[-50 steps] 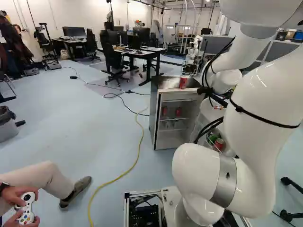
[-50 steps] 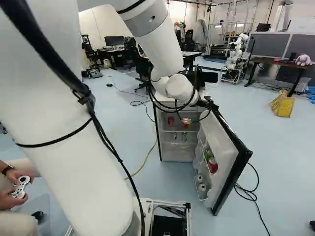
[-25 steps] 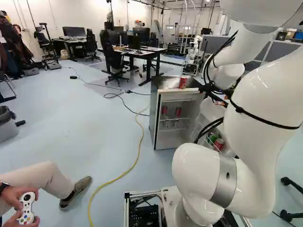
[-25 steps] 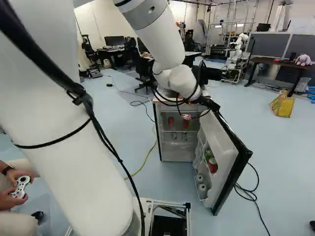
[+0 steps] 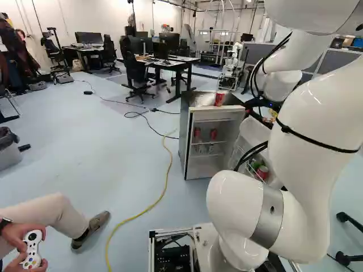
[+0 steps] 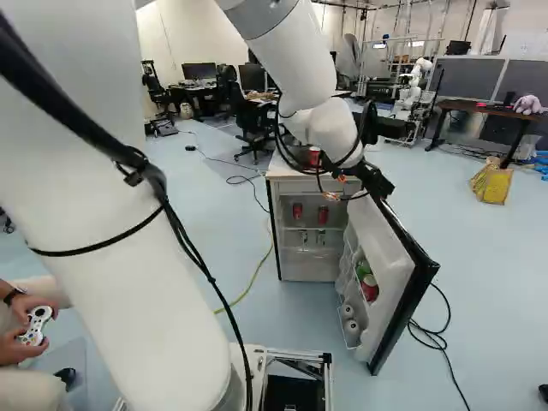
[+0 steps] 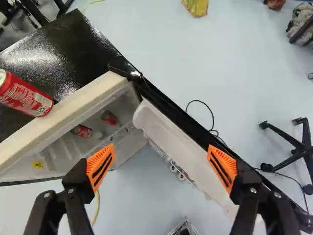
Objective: Grab a drink from the fridge
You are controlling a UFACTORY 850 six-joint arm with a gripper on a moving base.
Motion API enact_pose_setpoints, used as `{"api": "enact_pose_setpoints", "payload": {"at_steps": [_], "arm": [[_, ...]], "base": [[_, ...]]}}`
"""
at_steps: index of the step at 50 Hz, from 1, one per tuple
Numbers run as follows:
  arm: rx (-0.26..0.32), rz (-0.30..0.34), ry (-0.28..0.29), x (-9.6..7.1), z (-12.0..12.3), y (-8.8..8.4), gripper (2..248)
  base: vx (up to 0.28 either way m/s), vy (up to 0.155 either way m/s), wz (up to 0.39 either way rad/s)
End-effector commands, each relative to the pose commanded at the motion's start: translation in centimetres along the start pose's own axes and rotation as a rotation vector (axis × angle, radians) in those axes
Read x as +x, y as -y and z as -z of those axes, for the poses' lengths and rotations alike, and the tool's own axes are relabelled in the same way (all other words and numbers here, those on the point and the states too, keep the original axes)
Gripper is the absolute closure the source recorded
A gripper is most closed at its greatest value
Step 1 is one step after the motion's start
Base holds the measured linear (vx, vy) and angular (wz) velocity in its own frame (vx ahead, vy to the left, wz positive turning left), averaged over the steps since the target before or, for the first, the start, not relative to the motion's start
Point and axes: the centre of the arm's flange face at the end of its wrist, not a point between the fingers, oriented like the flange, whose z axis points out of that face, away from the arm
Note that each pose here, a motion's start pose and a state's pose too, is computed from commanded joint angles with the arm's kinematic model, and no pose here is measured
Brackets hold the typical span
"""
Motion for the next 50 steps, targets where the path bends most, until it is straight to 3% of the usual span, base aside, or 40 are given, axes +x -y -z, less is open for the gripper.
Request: {"api": "enact_pose_setpoints", "payload": {"at_steps": [50], "arm": [[-0.031,-0.212,0.147,5.0,2.2,-5.6,3]], "base": [[0.000,0.000,0.000]]}}
